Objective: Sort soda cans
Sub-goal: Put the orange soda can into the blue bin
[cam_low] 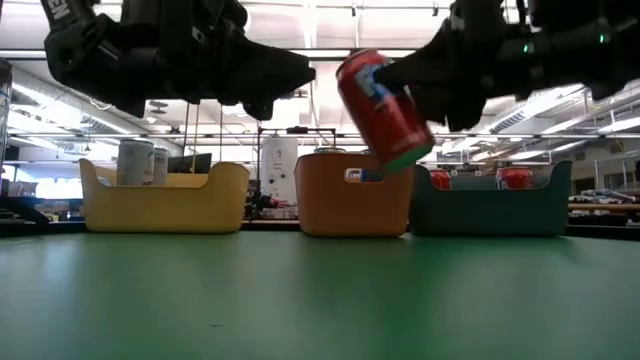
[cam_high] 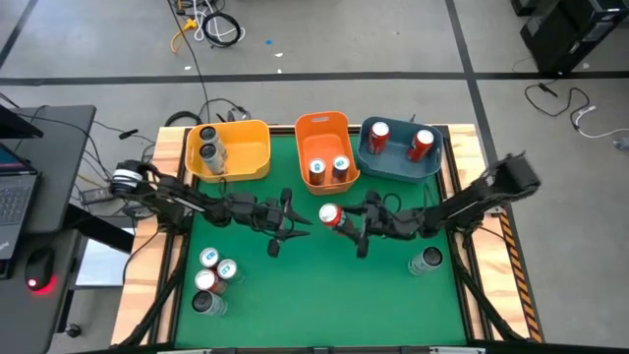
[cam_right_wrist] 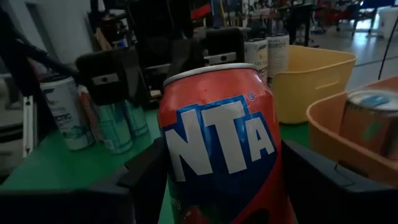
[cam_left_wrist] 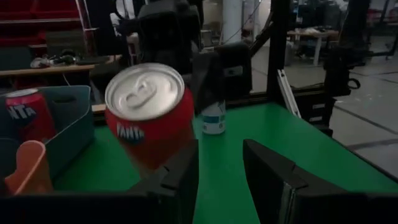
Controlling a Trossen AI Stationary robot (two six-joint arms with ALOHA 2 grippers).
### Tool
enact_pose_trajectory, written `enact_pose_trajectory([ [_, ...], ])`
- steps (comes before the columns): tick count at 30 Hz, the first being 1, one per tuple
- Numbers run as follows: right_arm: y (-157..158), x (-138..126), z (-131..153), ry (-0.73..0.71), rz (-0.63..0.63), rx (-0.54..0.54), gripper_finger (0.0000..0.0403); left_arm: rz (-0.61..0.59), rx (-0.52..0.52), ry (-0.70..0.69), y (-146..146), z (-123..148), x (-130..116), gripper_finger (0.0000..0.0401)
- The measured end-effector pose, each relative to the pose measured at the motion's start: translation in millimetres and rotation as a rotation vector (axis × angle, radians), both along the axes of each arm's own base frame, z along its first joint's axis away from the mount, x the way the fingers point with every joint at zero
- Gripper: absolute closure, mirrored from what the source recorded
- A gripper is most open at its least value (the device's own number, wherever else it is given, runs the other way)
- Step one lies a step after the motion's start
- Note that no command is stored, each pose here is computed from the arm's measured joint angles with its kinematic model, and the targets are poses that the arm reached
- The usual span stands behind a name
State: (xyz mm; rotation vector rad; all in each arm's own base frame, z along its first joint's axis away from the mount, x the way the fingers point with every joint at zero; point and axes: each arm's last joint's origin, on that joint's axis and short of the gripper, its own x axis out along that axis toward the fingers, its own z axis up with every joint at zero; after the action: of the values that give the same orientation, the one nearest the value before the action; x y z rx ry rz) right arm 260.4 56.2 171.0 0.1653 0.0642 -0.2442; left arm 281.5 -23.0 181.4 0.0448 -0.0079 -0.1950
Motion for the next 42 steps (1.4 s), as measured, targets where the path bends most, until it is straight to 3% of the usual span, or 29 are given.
enact_pose_trajectory([
  [5,5.8,12.2,-30.7,-0.041,-0.011,-0.011,0.0144,-0.004,0.006,-0.007,-5.0,-6.7,-0.5,0.0276],
  [11,4.8,18.2,-65.2,-0.051,-0.019,-0.009,0.0144,0.007,0.011,-0.110,-6.6,0.8,-10.8,0.0311],
  [17,3.1,30.4,-81.0,-0.060,-0.027,0.002,0.0144,0.067,0.022,0.002,-3.5,-2.6,-0.9,0.0363],
  [20,3.8,36.6,-82.5,-0.064,-0.029,-0.007,0.0142,0.084,0.032,0.088,-1.4,-1.1,9.4,0.0392],
  [27,4.4,38.4,-81.8,-0.067,-0.027,-0.017,0.0144,0.205,0.070,0.262,1.7,0.3,23.1,0.0394],
  [42,5.1,38.0,-84.2,-0.049,-0.020,0.003,0.0128,0.195,0.081,0.303,1.2,-2.7,29.4,0.0399],
])
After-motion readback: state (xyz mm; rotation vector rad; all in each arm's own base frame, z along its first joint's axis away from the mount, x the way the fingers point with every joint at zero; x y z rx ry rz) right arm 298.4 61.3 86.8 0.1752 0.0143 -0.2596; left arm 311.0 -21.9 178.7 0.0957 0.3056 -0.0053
